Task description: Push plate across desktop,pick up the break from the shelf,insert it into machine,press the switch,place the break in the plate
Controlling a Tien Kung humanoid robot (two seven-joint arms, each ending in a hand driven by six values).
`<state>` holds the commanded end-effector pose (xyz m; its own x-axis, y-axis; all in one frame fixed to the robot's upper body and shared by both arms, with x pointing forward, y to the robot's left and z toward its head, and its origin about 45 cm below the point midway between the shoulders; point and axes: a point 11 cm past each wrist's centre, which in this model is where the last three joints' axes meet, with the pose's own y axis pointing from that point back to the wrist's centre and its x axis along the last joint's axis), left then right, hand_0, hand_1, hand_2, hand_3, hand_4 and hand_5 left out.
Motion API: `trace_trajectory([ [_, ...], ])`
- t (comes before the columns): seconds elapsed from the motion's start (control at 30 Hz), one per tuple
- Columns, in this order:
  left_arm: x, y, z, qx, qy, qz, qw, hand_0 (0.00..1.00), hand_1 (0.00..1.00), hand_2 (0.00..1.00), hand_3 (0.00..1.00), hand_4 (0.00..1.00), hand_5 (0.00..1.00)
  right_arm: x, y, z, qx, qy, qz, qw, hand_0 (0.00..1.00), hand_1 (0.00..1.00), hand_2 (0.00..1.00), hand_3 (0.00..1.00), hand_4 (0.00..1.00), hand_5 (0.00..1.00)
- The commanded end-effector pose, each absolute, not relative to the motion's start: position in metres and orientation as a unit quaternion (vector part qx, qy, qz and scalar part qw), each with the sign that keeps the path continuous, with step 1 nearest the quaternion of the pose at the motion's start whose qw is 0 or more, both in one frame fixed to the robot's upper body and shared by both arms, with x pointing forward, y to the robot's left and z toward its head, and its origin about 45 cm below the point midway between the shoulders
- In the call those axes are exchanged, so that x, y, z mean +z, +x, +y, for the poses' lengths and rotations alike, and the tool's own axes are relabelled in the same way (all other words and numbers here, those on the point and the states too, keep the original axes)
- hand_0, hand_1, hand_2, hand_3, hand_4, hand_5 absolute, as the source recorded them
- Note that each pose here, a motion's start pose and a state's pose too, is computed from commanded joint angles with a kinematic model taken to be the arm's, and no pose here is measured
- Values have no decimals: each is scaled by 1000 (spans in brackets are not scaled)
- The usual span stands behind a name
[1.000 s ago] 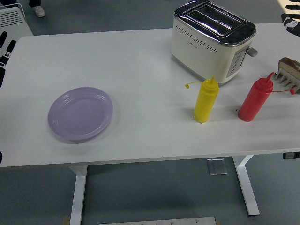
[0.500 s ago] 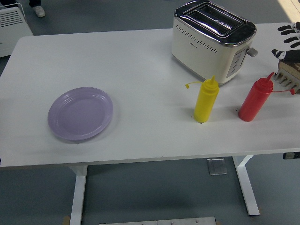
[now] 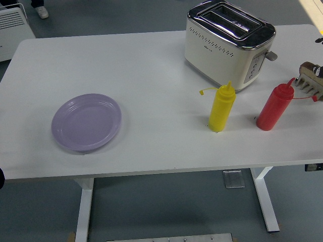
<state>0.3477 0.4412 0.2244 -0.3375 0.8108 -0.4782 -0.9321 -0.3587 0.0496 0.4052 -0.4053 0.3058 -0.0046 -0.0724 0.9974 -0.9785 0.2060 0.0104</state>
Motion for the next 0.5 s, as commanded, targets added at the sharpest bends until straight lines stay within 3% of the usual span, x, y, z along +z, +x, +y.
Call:
trace_trajectory([
  [0.2, 209, 349, 437, 804, -179, 174, 539, 861, 785, 762, 741, 727, 998, 299, 405, -409, 448, 437, -544, 559, 640, 723, 789, 797, 776, 120],
  [0.5, 195, 349, 430, 803, -169, 191, 538, 862, 784, 761, 739, 727, 998, 298, 403, -395, 436, 472, -550, 533, 616, 709, 776, 795, 789, 164],
])
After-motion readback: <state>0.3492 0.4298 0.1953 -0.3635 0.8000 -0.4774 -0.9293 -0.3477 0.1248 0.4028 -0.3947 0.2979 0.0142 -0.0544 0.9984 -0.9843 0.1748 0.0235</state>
